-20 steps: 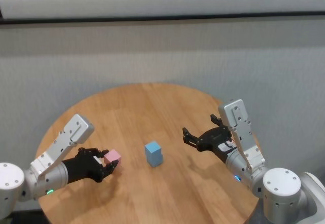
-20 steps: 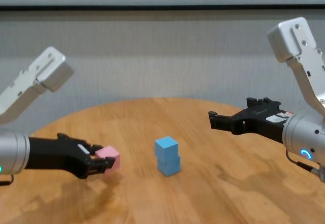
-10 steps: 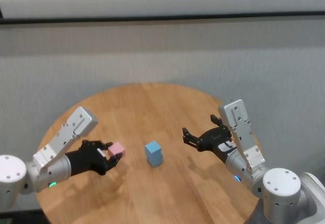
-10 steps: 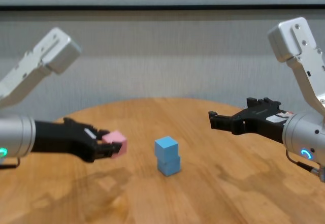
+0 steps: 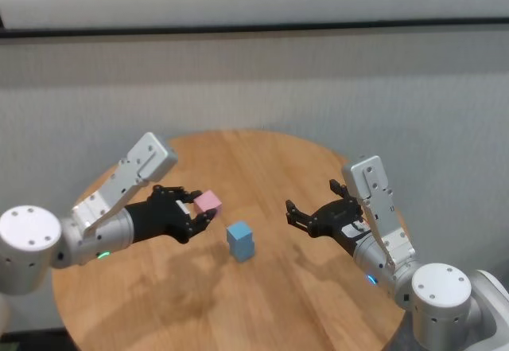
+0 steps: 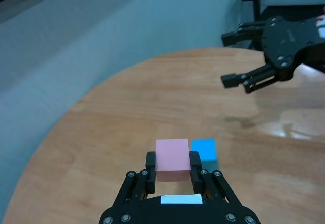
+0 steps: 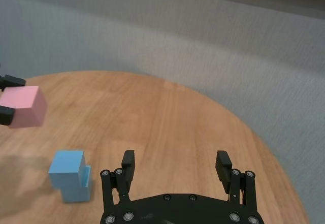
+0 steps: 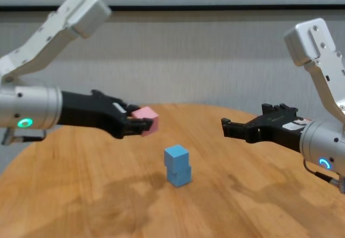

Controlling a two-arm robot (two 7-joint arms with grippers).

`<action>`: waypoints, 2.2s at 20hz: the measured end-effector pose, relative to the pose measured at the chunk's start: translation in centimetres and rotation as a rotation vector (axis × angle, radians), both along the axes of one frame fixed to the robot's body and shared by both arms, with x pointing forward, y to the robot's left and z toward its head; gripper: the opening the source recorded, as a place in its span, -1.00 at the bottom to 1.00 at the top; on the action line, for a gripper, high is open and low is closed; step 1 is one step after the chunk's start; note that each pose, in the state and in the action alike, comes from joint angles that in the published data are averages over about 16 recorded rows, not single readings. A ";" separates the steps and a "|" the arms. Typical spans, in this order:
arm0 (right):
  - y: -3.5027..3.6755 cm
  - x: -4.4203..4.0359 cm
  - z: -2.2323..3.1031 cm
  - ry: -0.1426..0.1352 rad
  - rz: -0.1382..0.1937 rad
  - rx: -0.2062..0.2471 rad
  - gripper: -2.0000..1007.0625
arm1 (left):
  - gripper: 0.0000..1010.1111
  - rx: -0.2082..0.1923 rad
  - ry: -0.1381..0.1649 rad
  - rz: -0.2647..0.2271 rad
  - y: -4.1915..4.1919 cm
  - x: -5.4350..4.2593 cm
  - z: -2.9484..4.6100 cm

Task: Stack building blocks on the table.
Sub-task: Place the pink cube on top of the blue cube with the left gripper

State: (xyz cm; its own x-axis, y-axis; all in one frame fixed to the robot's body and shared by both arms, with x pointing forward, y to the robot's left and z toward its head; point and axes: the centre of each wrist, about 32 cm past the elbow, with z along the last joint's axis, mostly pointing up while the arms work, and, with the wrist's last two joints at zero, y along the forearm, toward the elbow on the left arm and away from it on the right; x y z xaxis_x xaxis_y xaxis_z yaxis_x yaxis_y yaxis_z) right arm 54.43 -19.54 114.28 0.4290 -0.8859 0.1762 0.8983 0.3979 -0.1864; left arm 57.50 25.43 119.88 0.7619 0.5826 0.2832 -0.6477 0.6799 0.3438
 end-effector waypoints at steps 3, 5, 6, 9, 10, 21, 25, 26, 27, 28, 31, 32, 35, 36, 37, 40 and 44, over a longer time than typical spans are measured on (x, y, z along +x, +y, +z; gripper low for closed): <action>0.00 0.00 0.00 0.000 0.000 0.000 0.99 | -0.20 0.005 -0.004 -0.026 -0.88 0.37 0.47; 0.00 0.00 0.00 0.000 0.000 0.000 0.99 | -0.20 0.009 -0.003 -0.042 -1.44 0.60 0.65; 0.00 0.00 0.00 0.000 0.000 0.000 0.99 | -0.20 0.011 -0.002 -0.049 -1.69 0.70 0.70; 0.00 0.00 0.00 0.000 0.000 0.000 0.99 | -0.20 0.018 0.004 -0.066 -2.33 0.96 0.72; 0.00 0.00 0.00 0.000 0.000 0.000 0.99 | -0.20 0.020 0.006 -0.070 -2.50 1.03 0.70; 0.00 0.00 0.00 0.000 0.000 0.000 0.99 | -0.20 0.032 0.020 -0.091 -3.57 1.67 0.40; 0.00 0.00 0.00 0.000 0.000 0.000 0.99 | -0.20 0.032 0.023 -0.096 -3.88 1.83 0.32; 0.00 0.00 0.00 0.000 0.000 0.000 0.99 | -0.20 0.031 0.024 -0.097 -3.95 1.86 0.30; 0.00 0.00 0.00 0.000 0.000 0.000 0.99 | -0.20 0.031 0.025 -0.099 -4.02 1.89 0.27; 0.00 0.00 0.00 0.000 0.000 0.000 0.99 | -0.20 0.030 0.027 -0.099 -4.08 1.92 0.24; 0.00 0.00 0.00 0.000 0.000 0.000 0.99 | -0.20 0.026 0.037 -0.100 -4.21 1.99 0.12; 0.00 0.00 0.00 0.000 0.000 0.000 0.99 | -0.20 0.024 0.040 -0.099 -4.23 2.01 0.08; 0.00 0.00 0.00 0.000 0.000 0.000 0.99 | -0.20 0.017 0.051 -0.096 -4.26 2.08 -0.04; 0.00 0.00 0.00 0.000 0.000 0.000 0.99 | -0.20 0.014 0.054 -0.095 -4.25 2.10 -0.08; 0.00 0.00 0.00 0.000 0.000 0.000 0.99 | -0.20 0.011 0.058 -0.094 -4.25 2.13 -0.11; 0.00 0.00 0.00 0.000 0.000 0.000 0.99 | -0.20 0.000 0.068 -0.089 -4.21 2.20 -0.19; 0.00 0.00 0.00 0.000 0.000 0.000 0.99 | -0.20 -0.016 0.078 -0.080 -4.14 2.30 -0.21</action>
